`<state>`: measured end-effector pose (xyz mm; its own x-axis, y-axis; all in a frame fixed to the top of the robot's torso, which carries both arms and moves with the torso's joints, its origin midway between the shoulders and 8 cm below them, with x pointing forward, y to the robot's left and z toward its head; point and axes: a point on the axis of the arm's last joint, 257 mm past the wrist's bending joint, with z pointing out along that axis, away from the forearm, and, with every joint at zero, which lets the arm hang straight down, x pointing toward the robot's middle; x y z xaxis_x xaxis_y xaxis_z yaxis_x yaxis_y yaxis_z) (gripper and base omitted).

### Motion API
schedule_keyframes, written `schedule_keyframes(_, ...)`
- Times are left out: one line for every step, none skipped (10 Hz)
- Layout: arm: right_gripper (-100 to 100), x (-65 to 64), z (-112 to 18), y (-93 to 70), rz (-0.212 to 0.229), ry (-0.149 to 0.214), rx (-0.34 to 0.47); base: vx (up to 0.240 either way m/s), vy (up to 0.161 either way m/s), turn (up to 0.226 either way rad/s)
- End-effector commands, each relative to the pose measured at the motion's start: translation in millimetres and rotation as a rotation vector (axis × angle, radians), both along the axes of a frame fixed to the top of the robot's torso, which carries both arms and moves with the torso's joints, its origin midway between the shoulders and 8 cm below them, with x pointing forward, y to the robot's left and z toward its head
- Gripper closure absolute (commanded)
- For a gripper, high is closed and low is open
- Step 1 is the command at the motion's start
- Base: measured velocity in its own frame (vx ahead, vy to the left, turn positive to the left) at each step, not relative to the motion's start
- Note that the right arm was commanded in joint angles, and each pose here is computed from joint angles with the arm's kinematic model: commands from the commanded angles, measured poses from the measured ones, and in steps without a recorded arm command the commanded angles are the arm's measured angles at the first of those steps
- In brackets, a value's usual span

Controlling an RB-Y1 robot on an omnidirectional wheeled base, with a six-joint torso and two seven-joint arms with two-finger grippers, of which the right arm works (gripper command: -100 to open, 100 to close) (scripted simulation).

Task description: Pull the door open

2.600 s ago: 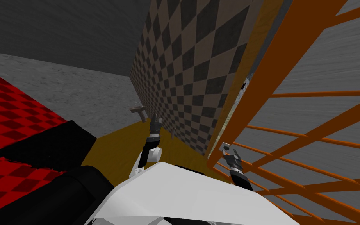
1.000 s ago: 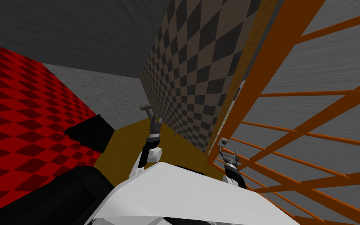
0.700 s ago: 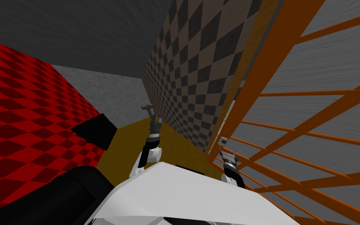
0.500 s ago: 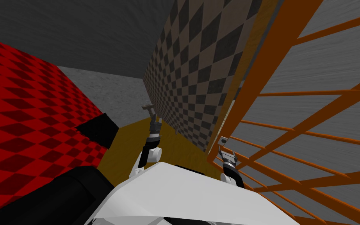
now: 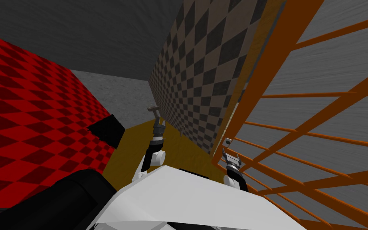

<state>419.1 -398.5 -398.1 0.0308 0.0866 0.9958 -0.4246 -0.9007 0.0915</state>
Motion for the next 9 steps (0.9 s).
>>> schedule_keyframes(-100,0.9,-1.1,1.3,-0.005,-0.017,0.047,-0.066,-0.005,0.038)
schedule_keyframes(-100,1.3,-1.5,1.9,-0.008,-0.025,0.068,-0.049,-0.013,0.032)
schedule_keyframes(-100,1.8,-1.9,2.6,-0.011,-0.033,0.091,-0.051,-0.012,0.036)
schedule_keyframes(-100,1.5,-1.5,2.2,-0.009,-0.027,0.075,-0.024,-0.004,0.007)
schedule_keyframes(-100,-5.4,-2.7,-11.1,-0.018,-0.029,0.079,0.105,-0.008,0.065)
schedule_keyframes(-100,-7.9,-3.0,-16.1,-0.021,-0.029,0.079,0.207,-0.013,0.048)
schedule_keyframes(-100,-13.8,-3.6,-27.3,-0.029,-0.030,0.080,0.197,0.003,0.063)
schedule_keyframes(-100,-20.3,-3.8,-39.5,-0.037,-0.031,0.080,0.190,-0.002,0.068)
schedule_keyframes(-100,-23.6,-3.8,-45.7,-0.041,-0.031,0.079,0.165,-0.011,0.058)
